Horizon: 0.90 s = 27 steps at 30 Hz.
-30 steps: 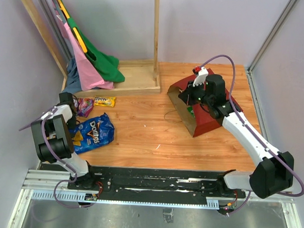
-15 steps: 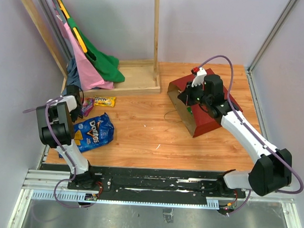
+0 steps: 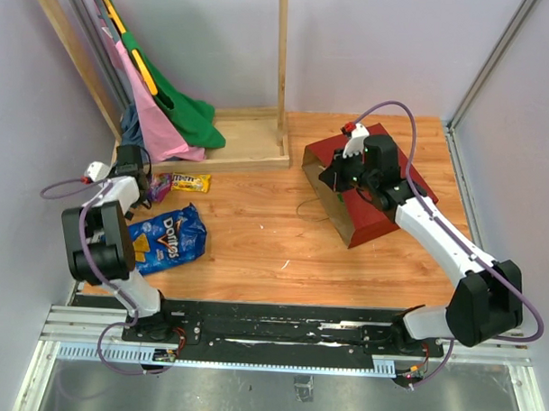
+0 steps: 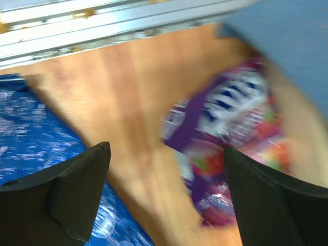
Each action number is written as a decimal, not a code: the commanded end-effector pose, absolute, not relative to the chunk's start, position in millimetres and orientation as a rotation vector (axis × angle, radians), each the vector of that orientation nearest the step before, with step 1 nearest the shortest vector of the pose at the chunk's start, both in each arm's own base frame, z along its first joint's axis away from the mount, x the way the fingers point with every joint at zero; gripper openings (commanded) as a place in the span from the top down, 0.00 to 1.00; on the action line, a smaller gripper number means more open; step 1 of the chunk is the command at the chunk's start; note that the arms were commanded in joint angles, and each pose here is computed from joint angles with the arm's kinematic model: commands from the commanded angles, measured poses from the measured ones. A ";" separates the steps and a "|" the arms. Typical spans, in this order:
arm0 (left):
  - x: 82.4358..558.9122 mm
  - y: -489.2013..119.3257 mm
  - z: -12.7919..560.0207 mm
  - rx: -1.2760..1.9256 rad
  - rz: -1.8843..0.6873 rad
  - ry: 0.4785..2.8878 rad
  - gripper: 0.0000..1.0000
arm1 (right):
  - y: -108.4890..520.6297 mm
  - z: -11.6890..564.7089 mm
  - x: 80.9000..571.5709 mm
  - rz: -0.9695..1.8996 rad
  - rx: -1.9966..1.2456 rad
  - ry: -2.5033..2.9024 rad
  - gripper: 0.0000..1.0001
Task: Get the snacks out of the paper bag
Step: Adjust the snack at the center of the board.
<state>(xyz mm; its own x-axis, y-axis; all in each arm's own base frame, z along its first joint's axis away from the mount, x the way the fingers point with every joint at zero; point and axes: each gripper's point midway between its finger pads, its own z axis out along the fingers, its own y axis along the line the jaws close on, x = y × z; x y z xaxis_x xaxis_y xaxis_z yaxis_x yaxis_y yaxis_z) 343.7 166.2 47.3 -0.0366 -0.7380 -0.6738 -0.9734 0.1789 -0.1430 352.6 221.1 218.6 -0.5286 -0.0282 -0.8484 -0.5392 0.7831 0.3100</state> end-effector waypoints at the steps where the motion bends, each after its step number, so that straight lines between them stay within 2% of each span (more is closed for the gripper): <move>1: 411.5 136.7 144.9 -1.245 0.085 1.699 0.04 | 234.4 237.3 355.5 0.726 -0.456 1.986 0.99; 6: 429.0 84.4 201.4 -0.902 -0.150 1.763 0.03 | 231.8 246.3 355.1 0.712 -0.456 1.968 0.99; 9: 437.9 32.0 227.2 -0.603 -0.335 1.804 0.00 | 227.2 252.3 354.2 0.688 -0.449 1.954 0.99; 12: 434.9 -41.3 256.1 -0.220 -0.578 1.751 0.00 | 226.7 259.5 351.2 0.702 -0.448 1.939 0.99; 16: 413.4 -142.6 268.6 0.275 -0.677 1.676 0.00 | 220.5 265.5 351.5 0.697 -0.429 1.929 0.99; 22: 396.5 -225.4 262.8 0.550 -0.836 1.617 0.00 | 192.4 256.0 366.3 0.714 -0.290 1.985 0.99; 24: 386.1 -239.8 264.8 0.629 -0.941 1.587 0.00 | 180.2 250.1 369.0 0.706 -0.235 2.003 0.99; 27: 385.3 -243.6 273.5 0.572 -1.004 1.567 0.00 | 163.9 239.3 369.9 0.658 -0.187 2.032 0.99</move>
